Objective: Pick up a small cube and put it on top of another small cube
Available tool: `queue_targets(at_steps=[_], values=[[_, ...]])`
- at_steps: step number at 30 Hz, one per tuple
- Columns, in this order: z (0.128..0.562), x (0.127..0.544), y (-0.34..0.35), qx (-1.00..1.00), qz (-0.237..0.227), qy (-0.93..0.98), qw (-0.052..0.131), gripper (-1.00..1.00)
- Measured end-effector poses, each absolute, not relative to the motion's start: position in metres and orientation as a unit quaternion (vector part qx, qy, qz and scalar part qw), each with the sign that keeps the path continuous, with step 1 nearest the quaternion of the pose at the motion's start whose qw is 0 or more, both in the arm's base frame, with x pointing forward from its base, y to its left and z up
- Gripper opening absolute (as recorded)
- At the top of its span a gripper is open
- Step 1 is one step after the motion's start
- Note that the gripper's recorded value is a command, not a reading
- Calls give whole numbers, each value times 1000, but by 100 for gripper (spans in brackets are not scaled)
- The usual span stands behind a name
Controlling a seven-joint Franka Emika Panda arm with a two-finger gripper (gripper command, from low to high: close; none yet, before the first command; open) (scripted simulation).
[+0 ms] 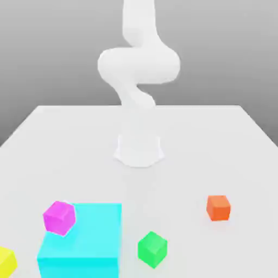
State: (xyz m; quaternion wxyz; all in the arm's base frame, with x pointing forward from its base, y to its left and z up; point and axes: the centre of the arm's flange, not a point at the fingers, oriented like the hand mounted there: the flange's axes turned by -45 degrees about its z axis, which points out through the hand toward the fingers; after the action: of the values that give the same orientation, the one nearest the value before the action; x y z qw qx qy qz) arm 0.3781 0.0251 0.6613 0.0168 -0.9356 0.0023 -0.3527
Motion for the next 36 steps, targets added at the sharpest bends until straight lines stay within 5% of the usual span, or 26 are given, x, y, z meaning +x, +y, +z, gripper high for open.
queue_targets(at_steps=[9,20,27,28,36], values=[[438,422,137,-980,-192,-17,43,0],[202,309,216,-999,-12,-45,4,0],[132,300,216,-999,0,-42,1,0],[127,299,215,-999,0,-42,1,-100],[135,300,216,-999,0,-42,1,-100]])
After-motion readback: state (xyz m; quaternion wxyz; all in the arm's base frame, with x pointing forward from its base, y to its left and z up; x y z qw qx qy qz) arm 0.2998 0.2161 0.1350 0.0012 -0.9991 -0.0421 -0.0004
